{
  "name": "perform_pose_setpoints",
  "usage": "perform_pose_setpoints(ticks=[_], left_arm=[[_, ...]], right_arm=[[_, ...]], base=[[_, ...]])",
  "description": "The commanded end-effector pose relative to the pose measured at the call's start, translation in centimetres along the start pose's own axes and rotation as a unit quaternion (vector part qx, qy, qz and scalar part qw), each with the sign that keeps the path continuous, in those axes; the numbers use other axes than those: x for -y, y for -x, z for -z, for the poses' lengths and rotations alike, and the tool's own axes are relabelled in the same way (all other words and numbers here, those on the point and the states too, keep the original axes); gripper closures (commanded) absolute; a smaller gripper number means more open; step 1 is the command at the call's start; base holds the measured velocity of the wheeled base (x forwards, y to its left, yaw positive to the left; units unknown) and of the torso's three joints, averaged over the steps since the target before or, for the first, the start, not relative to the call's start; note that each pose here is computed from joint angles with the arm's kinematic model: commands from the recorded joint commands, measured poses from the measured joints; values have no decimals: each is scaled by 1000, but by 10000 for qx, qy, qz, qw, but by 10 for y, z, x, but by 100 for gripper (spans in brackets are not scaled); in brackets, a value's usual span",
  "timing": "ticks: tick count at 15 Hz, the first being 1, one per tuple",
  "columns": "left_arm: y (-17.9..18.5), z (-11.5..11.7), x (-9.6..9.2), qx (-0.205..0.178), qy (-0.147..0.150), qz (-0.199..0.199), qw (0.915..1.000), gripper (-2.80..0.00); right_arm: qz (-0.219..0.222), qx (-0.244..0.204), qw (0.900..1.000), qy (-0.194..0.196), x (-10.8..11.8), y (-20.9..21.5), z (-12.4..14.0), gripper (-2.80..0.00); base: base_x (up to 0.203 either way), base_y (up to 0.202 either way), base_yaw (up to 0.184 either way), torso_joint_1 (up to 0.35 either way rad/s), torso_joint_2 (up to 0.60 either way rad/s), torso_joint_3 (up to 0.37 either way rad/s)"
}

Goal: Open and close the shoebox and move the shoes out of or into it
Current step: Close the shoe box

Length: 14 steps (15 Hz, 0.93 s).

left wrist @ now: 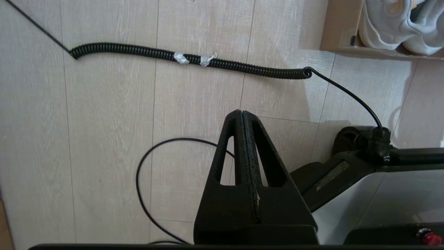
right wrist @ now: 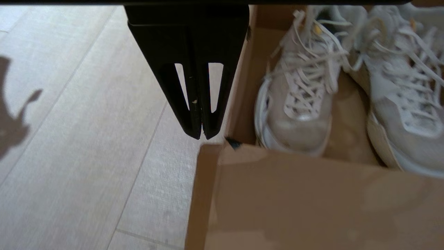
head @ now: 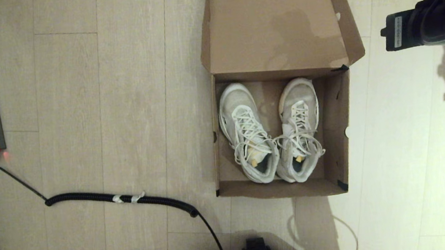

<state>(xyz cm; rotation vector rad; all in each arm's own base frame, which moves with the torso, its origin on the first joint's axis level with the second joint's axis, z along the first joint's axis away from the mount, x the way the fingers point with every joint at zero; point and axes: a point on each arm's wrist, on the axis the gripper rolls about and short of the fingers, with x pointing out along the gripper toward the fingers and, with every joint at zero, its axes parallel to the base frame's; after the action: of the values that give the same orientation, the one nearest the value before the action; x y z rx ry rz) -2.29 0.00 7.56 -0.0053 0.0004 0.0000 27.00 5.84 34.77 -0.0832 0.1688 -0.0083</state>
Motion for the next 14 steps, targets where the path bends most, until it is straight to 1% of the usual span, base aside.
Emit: perform_pose_setpoints(ticks=[1, 2, 3, 4, 5, 6, 7, 8, 10, 11, 12, 13, 14], left_arm=[[0, 0, 0, -24, -71, 19, 10000, 0], [0, 0, 0, -24, -197, 55, 9998, 0], [0, 0, 0, -54, -224, 62, 9997, 0], [0, 0, 0, -126, -233, 60, 9996, 0], [-1, -1, 0, -285, -246, 17, 9993, 0], [-1, -3, 0, -495, -303, 6, 9983, 0], [-3, -11, 0, -593, -357, 18, 9976, 0], [-7, -25, 0, -746, -340, 25, 9966, 0], [-33, -69, 0, -1071, -110, 8, 9942, 0], [-61, -94, 1, -1288, -6, -4, 9917, 0], [-95, -115, 1, -1457, 47, 2, 9893, 0], [-131, -134, 2, -1520, 34, 24, 9884, 0], [-169, -151, 6, -1500, 4, 66, 9887, 0]], right_arm=[[6, -60, 10000, 64, 1, 7, 5, 0], [10, -170, 9998, 94, 1, 6, 12, 0], [85, -201, 9997, 104, 1, 4, 13, 0], [230, -203, 9993, 200, 1, 1, 12, 0], [409, -242, 9977, 490, 0, -2, 13, 0], [553, -91, 9956, 756, 2, 0, 10, 0], [477, 124, 9949, 880, 2, 3, 6, 0], [250, 256, 9952, 908, 2, 1, 5, 0], [60, 273, 9958, 870, 2, -10, 9, 0], [42, 453, 9956, 815, -2, -17, 8, 0], [79, 800, 9941, 731, -4, -25, 4, 0], [121, 1111, 9915, 673, -7, -35, 1, 0], [144, 1270, 9896, 666, -7, -44, 1, 0]], base=[[0, 0, 0, 0, 0, 0], [0, 0, 0, 0, 0, 0], [0, 0, 0, 0, 0, 0], [0, 0, 0, 0, 0, 0], [0, 0, 0, 0, 0, 0], [0, 0, 0, 0, 0, 0], [0, 0, 0, 0, 0, 0], [0, 0, 0, 0, 0, 0], [0, 0, 0, 0, 0, 0], [0, 0, 0, 0, 0, 0], [0, 0, 0, 0, 0, 0], [0, 0, 0, 0, 0, 0], [0, 0, 0, 0, 0, 0]])
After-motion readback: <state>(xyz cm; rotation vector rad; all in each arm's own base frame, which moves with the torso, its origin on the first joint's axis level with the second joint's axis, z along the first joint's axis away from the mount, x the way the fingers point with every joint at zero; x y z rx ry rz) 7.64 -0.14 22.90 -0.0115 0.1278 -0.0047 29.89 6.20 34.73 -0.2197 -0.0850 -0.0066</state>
